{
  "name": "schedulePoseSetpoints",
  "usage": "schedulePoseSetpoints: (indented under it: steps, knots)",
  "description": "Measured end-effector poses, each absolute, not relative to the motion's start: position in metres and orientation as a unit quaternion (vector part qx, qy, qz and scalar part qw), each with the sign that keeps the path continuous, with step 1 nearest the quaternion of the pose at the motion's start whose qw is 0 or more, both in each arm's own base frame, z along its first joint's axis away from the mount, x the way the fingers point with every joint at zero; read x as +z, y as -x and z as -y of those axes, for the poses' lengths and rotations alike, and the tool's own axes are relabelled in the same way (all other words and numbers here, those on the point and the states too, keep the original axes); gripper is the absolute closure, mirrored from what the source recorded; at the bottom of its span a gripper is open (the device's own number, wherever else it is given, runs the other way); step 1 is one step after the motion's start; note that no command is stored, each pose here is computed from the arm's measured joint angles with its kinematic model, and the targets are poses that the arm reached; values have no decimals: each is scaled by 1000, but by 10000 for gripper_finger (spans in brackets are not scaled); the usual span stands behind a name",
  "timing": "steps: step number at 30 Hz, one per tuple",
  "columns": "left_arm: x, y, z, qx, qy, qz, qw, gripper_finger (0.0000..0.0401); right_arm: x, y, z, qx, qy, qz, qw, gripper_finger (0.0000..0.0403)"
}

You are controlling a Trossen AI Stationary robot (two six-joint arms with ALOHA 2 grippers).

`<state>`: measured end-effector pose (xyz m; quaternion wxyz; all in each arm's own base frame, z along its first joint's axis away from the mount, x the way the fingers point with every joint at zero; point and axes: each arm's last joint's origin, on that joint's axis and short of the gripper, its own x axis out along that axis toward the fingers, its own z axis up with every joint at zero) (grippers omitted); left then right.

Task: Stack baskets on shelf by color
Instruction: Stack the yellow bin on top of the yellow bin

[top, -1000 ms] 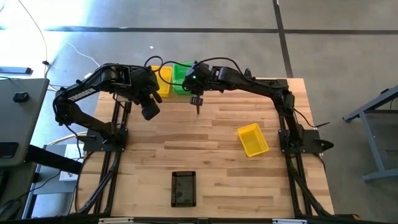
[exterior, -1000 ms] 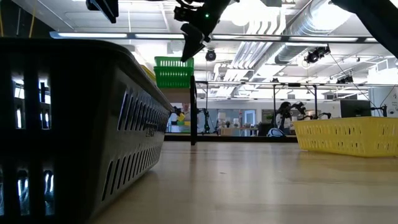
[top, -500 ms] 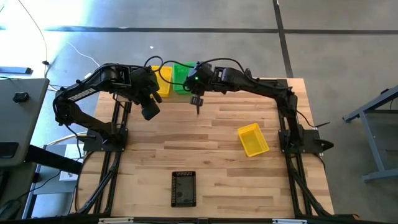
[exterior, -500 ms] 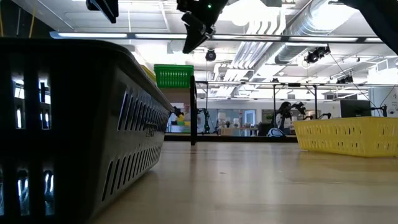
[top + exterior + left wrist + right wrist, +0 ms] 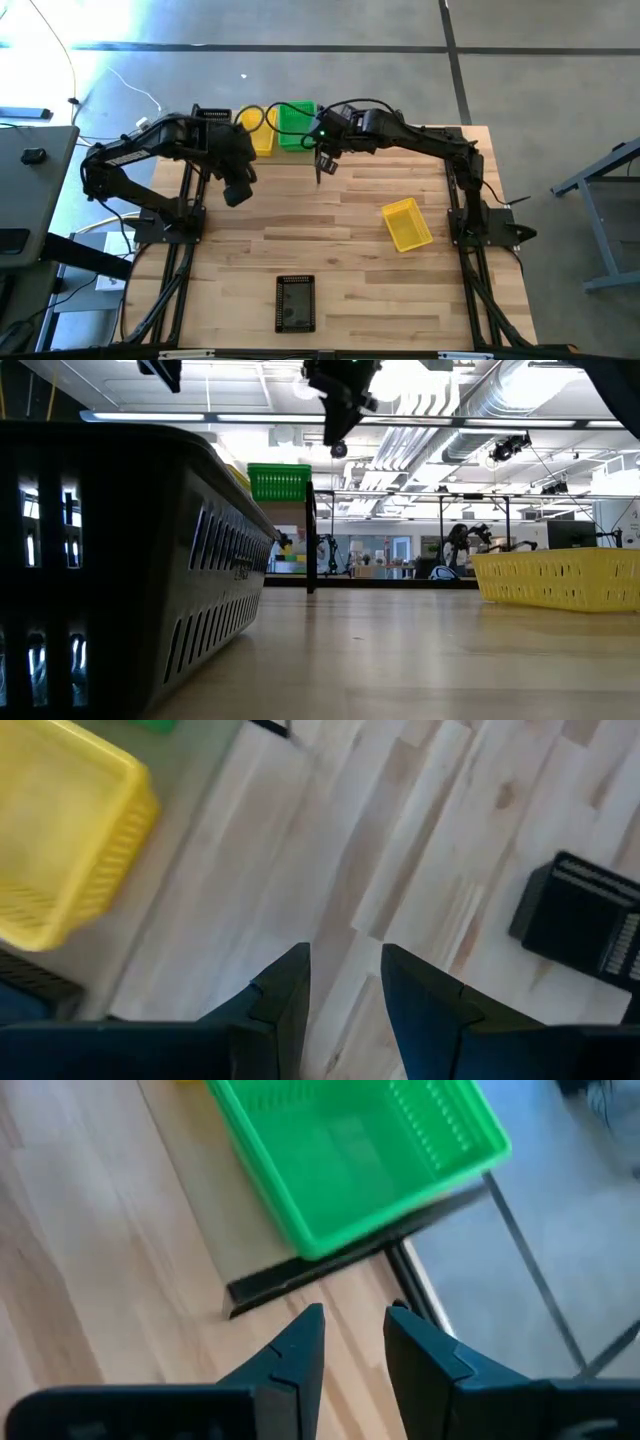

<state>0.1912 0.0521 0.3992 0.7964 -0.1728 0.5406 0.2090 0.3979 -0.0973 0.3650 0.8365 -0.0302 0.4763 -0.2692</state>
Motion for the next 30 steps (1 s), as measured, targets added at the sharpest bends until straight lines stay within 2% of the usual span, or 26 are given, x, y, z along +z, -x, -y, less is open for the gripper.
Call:
schedulePoseSetpoints:
  steps: [12, 20, 30]
  knots:
    - [369, -183, -24, 168, 187, -502, 827, 284, 369, -383, 51, -288, -27, -506, 812, 311]
    - [347, -182, -7, 144, 172, -537, 813, 284, 364, -372, 13, -295, -50, -549, 781, 311]
    - [334, -192, 6, 118, 167, -520, 829, 284, 352, -365, -33, -306, -33, -559, 770, 311]
